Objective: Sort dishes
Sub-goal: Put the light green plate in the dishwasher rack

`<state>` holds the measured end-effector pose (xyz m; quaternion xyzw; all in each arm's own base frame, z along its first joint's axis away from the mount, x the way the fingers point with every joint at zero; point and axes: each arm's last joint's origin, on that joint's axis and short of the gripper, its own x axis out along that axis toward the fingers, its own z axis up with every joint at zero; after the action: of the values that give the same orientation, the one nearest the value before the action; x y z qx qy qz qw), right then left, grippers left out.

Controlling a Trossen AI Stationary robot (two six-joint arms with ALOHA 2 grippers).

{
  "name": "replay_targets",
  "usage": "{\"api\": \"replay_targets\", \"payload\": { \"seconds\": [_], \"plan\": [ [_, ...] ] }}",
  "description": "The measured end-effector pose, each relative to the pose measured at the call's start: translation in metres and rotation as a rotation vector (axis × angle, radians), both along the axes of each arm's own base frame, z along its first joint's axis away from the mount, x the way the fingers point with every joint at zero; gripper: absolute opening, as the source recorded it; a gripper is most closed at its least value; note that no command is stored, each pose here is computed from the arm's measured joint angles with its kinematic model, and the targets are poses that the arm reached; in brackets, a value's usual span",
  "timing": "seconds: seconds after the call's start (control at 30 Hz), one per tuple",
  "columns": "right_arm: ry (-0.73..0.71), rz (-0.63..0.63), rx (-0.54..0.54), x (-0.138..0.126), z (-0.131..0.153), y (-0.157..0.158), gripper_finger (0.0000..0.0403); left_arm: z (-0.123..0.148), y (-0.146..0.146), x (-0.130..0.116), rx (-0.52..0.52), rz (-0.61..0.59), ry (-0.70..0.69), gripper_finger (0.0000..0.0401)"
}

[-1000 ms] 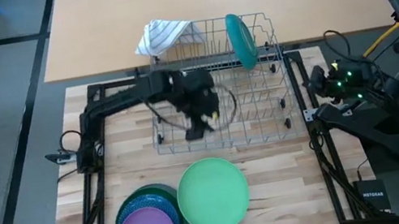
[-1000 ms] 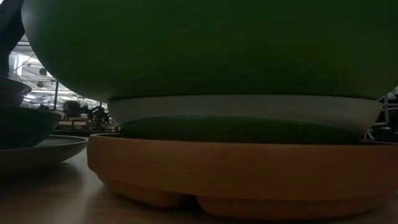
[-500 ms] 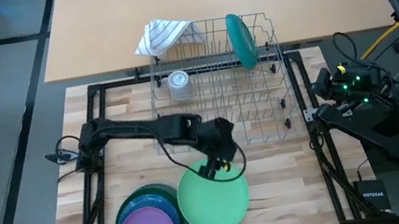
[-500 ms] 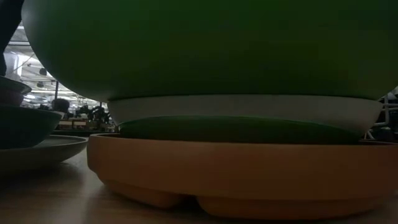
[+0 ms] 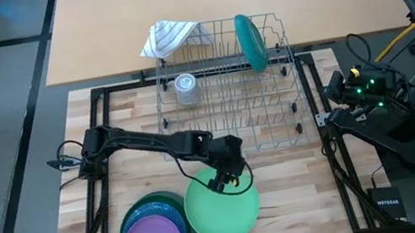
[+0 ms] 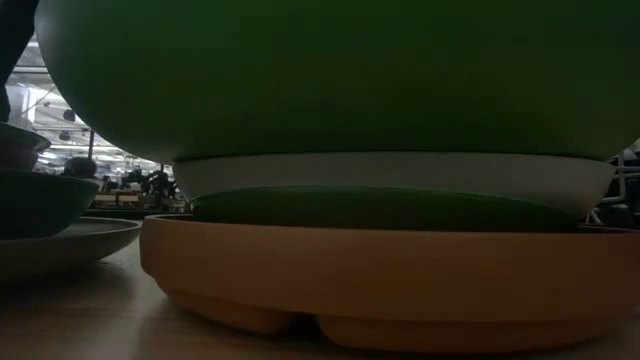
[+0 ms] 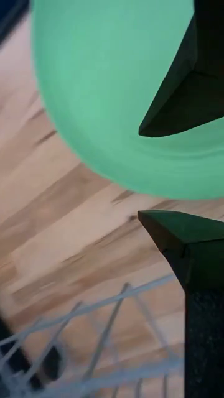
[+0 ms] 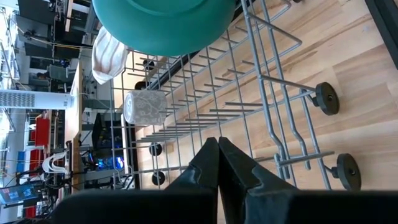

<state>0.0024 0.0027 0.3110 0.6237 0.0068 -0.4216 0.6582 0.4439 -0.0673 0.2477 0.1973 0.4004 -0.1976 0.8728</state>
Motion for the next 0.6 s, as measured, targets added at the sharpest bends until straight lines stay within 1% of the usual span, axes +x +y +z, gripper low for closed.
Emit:
{"api": "replay_targets", "payload": {
  "seconds": [0.07, 0.23, 0.47, 0.6],
  "plan": [
    [0.000, 0.000, 0.000, 0.000, 0.000, 0.000, 0.0003, -0.006, 0.000, -0.002, 0.016, 0.003, 0.013, 0.0194],
    [0.000, 0.000, 0.000, 0.000, 0.000, 0.000, 0.0003, -0.015, -0.001, -0.005, 0.098, 0.049, 0.029, 0.0194],
    [0.001, 0.000, 0.001, 0.000, 0.000, 0.000, 0.0003, -0.029, 0.000, -0.010, 0.142, 0.067, 0.070, 0.0194],
    [0.001, 0.000, 0.001, 0.000, 0.000, 0.000, 0.0003, -0.030, 0.001, -0.011, 0.176, 0.096, 0.075, 0.0194]
  ]
}}
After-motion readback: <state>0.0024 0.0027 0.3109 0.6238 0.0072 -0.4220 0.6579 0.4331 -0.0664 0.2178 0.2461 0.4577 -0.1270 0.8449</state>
